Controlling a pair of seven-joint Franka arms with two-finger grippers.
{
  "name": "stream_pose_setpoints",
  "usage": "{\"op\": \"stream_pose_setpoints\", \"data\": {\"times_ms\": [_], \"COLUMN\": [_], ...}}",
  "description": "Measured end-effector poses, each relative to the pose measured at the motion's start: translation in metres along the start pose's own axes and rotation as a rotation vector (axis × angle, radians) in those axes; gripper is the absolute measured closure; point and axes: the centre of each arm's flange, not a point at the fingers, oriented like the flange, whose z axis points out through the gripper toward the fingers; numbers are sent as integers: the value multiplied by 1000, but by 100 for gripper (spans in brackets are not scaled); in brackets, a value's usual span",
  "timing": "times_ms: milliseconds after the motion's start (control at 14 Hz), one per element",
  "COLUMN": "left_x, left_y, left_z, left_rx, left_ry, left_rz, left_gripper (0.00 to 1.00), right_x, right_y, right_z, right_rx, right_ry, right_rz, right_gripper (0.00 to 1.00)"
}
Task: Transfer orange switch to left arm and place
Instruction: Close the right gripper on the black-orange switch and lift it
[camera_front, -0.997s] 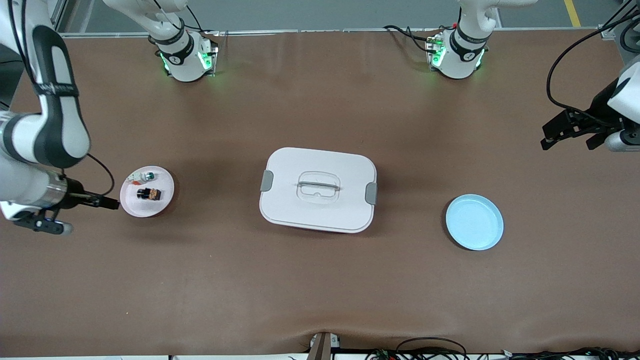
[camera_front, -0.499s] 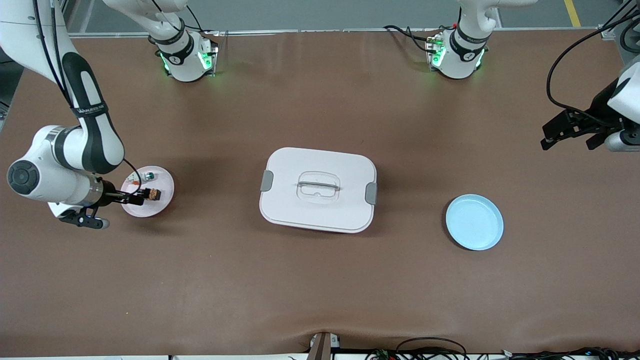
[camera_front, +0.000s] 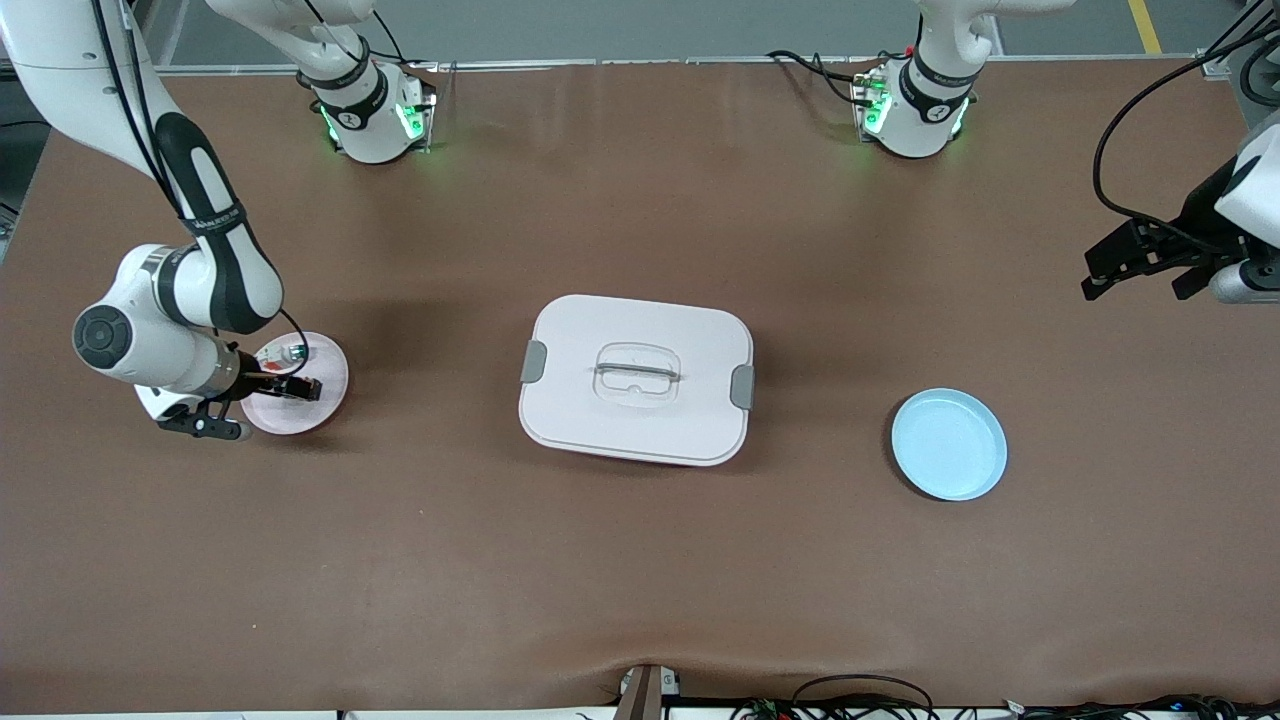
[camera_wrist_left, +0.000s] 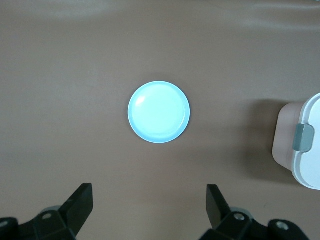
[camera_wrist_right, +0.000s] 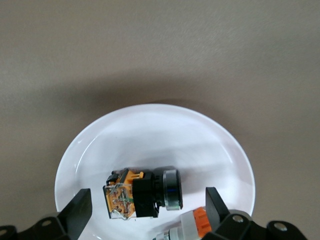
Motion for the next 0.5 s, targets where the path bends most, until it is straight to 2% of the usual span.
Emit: {"op": "stream_pose_setpoints", "data": {"times_ms": [499], "left_x": [0], "left_y": [0], "left_z": [0], "left_rx": [0], "left_ry": [0], "left_rz": [0], "left_gripper": [0], "right_x": [-9], "right_y": [-7], "right_z": [13], "right_rx": [-2], "right_ry": [30], "right_rz": [-16], "right_gripper": [0]}}
